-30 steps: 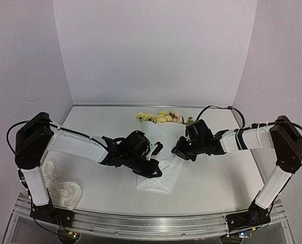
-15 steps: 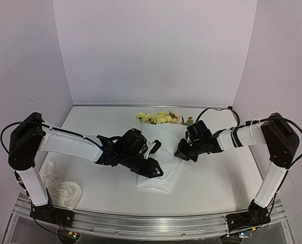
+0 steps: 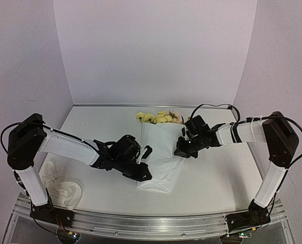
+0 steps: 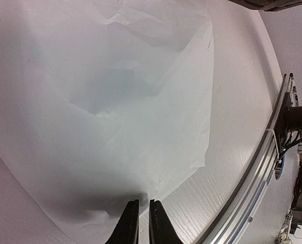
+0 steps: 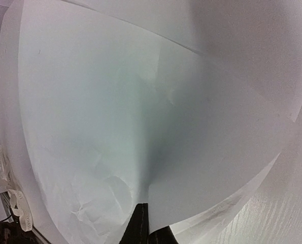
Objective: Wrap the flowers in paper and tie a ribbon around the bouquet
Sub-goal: Adjust the folded bouquet at the center of the board.
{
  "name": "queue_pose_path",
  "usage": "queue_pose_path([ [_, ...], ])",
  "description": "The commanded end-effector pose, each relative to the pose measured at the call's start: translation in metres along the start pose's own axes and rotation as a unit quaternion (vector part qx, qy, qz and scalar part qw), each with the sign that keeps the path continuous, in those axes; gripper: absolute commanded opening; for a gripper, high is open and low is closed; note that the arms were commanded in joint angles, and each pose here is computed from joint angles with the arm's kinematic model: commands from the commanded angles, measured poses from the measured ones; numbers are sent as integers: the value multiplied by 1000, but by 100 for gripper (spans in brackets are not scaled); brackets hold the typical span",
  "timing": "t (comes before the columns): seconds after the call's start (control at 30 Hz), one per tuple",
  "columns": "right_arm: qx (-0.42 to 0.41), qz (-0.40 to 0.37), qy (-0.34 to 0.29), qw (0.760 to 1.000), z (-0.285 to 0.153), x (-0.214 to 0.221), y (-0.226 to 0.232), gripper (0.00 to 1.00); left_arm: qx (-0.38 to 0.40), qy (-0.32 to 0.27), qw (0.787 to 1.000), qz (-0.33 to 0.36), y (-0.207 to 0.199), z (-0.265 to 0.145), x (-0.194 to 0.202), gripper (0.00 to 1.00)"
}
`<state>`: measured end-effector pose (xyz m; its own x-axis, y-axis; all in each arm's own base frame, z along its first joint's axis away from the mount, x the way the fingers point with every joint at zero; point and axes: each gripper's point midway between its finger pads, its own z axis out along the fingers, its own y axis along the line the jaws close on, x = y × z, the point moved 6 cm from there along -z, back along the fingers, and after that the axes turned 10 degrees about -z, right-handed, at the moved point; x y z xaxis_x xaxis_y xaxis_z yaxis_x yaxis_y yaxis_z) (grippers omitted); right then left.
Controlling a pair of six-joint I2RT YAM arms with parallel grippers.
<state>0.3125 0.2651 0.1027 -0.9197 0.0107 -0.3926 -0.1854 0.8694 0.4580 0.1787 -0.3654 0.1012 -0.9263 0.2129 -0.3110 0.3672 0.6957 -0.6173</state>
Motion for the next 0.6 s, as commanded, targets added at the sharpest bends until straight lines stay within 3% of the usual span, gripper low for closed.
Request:
queue_pose_path([
  [0.0, 25, -26, 8, 999, -1, 1, -6, 0, 10, 5, 1000, 1, 1, 9, 1, 9],
  [0.57, 60, -50, 18, 997, -7, -4, -13, 0, 26, 30, 999, -14, 4, 24, 10, 8],
])
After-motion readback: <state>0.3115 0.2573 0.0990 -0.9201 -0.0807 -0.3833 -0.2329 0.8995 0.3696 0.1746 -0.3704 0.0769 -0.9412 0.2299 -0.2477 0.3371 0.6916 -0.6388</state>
